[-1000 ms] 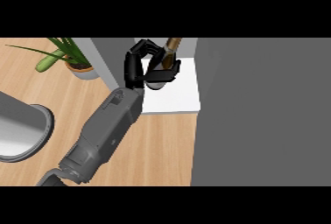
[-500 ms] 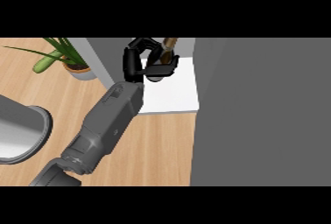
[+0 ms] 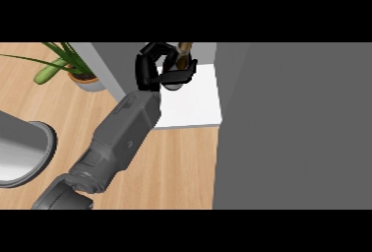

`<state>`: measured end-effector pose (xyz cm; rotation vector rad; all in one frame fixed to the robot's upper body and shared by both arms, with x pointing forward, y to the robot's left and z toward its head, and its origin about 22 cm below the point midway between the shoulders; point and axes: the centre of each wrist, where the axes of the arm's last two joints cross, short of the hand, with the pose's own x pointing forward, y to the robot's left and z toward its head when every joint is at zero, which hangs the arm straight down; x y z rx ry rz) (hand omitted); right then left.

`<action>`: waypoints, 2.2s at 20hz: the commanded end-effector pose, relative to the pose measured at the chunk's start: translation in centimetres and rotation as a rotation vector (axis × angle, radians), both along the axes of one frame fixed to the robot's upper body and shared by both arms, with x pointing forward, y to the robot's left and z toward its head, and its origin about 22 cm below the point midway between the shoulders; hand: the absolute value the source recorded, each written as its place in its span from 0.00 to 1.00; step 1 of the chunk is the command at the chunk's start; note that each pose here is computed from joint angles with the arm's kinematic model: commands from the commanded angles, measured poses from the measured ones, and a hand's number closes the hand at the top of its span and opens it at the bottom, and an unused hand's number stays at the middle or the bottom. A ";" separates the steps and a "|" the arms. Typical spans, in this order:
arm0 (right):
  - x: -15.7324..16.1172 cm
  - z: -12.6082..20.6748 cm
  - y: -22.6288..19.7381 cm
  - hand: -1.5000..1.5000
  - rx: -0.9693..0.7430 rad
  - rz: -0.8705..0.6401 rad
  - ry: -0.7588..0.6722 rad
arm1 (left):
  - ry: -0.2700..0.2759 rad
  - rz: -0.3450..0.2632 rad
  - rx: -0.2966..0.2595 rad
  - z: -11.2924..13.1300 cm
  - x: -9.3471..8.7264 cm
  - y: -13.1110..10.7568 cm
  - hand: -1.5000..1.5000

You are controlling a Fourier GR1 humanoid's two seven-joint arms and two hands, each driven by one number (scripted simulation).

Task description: Pick up the wine, place it into the cabinet and close the cabinet

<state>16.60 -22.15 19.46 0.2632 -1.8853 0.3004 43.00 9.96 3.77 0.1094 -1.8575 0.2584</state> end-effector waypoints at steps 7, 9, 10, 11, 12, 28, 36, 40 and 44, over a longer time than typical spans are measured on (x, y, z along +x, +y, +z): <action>-1.1 0.6 -0.5 0.00 0.011 0.029 -0.048 | 0.027 0.029 -0.007 -2.3 -0.7 1.1 1.00; -0.3 -0.2 0.6 0.00 0.022 0.024 -0.036 | 0.050 0.029 0.033 -2.1 -0.5 0.9 1.00; -1.4 1.2 0.1 0.00 0.008 0.037 -0.058 | 0.064 0.039 0.041 -0.3 0.6 1.8 0.00; -2.6 1.0 -0.2 0.00 0.018 0.033 -0.044 | 0.049 0.050 0.063 -1.8 -0.2 1.9 0.00; -1.4 0.9 -0.3 0.00 0.018 0.024 -0.045 | 0.062 0.041 0.078 -2.6 -0.7 1.6 0.00; -0.8 0.5 -0.1 0.00 0.014 0.047 -0.039 | 0.079 0.107 0.179 -4.1 -1.4 2.3 0.00; -1.2 0.4 -0.6 0.00 0.023 0.055 -0.042 | 0.052 0.098 0.129 -4.4 -1.6 1.9 0.00; -0.8 0.4 0.5 0.00 0.027 0.047 -0.046 | 0.022 0.056 0.136 -4.2 -1.4 2.5 0.00; -0.9 0.1 0.6 0.00 0.024 0.062 -0.047 | 0.000 0.010 0.109 -5.1 -1.9 2.5 0.00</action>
